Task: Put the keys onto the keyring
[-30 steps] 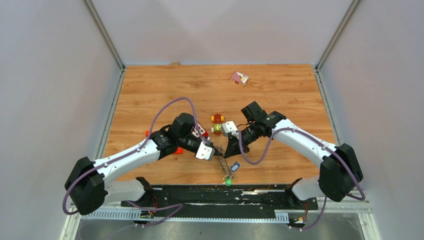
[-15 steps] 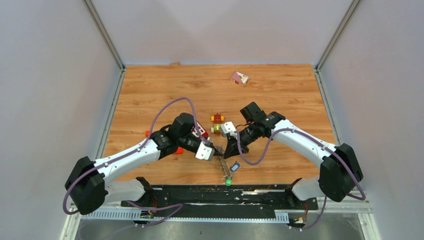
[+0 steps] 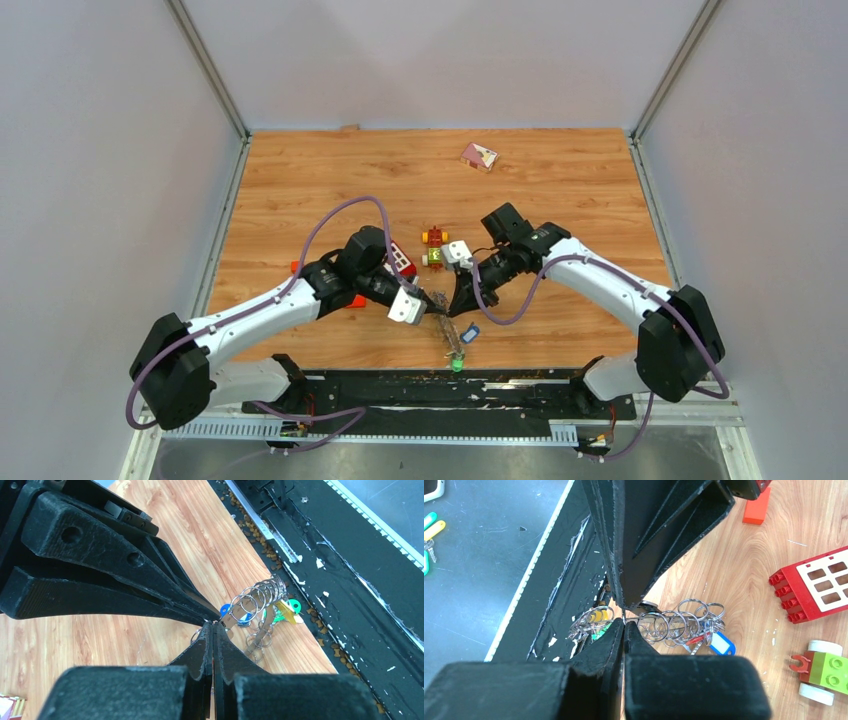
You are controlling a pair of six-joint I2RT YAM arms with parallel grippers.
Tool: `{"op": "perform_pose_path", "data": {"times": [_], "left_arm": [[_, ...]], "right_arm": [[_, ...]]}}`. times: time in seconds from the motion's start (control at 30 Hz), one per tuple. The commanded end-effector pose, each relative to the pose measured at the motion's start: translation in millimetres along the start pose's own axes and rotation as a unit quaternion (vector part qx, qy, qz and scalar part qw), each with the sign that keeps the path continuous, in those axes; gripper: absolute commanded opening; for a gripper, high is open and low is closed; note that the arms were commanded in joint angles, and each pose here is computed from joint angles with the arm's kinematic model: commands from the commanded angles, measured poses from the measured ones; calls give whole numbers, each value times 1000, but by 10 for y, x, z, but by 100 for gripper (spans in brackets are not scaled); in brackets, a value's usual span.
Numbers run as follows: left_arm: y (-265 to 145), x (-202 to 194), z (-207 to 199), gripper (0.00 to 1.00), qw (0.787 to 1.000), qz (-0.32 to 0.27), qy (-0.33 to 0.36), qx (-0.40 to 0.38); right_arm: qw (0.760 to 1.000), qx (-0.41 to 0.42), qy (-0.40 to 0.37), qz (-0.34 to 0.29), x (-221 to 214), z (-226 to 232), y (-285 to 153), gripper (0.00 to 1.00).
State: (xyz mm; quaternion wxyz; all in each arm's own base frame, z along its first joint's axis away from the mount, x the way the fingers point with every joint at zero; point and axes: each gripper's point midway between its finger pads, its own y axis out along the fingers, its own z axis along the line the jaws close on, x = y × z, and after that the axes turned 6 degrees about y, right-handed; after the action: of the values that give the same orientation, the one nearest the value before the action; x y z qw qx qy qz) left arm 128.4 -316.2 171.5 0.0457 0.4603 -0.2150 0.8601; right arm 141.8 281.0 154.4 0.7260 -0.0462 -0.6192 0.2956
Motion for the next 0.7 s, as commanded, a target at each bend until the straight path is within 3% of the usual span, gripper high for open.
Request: {"op": "perform_pose_path", "data": {"times": [0.0,0.67], "left_arm": [[-16,112,-65,0,1000,-20,12,-12],[11,42,-140,0,999,-11,38,-28]], "right_arm": [[999,0,-17,-28,176,-88,-42,0],[997,29,43,-57,259,-131,-47,0]]}}
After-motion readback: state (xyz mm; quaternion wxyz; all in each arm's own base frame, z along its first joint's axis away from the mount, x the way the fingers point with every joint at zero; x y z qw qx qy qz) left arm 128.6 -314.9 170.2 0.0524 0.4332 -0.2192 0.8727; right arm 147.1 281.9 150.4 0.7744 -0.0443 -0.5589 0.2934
